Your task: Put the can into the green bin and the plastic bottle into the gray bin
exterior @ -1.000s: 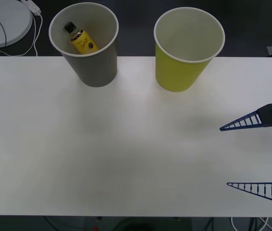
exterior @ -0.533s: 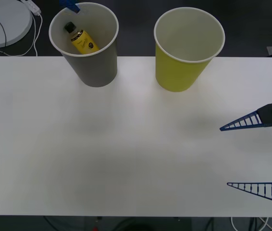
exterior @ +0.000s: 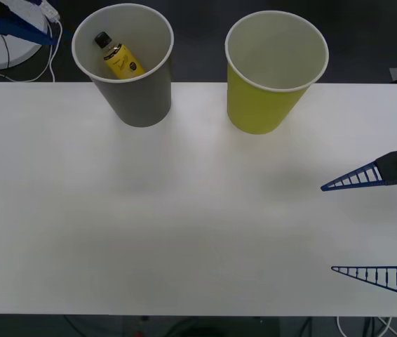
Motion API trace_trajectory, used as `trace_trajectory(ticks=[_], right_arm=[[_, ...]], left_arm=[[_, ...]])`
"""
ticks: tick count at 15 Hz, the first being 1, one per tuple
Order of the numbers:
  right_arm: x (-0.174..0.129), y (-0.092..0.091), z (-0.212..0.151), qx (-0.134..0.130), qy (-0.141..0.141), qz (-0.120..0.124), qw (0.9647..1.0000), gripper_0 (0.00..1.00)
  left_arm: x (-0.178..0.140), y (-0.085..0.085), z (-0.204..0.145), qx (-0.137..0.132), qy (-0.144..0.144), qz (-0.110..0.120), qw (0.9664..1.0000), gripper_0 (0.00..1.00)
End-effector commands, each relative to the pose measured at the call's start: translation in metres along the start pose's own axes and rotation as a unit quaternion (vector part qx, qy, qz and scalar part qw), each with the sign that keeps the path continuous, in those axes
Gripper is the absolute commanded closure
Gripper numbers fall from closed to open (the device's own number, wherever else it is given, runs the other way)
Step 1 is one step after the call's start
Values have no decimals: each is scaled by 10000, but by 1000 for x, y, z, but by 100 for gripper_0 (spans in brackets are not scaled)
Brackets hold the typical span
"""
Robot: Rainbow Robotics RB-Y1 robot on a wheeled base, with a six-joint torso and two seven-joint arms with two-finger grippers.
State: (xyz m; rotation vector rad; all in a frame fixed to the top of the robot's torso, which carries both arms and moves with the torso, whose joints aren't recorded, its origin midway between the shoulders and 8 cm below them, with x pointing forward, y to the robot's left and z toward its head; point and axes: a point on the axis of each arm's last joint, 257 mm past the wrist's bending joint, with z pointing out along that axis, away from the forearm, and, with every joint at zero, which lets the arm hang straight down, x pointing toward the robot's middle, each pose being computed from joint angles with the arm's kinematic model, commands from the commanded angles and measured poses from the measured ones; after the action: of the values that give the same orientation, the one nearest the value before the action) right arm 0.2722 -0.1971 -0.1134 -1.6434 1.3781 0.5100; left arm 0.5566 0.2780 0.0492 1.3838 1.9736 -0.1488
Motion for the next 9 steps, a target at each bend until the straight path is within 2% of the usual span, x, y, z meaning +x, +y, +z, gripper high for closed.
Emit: trace_trajectory(ticks=[1, 4, 6, 9], right_arm=[[0, 0, 0, 0, 0, 0, 10000, 0], [0, 0, 0, 0, 0, 0, 10000, 0], [0, 0, 0, 0, 0, 0, 10000, 0], [0, 0, 0, 0, 0, 0, 10000, 0]], left_arm=[[29, -8, -8, 180, -197, -5, 9996, 0], [51, -27, -9, 385, -391, 79, 9985, 0], [57, -40, -9, 484, -529, 49, 9974, 0], [63, -65, -2, 751, -843, 54, 9936, 0]])
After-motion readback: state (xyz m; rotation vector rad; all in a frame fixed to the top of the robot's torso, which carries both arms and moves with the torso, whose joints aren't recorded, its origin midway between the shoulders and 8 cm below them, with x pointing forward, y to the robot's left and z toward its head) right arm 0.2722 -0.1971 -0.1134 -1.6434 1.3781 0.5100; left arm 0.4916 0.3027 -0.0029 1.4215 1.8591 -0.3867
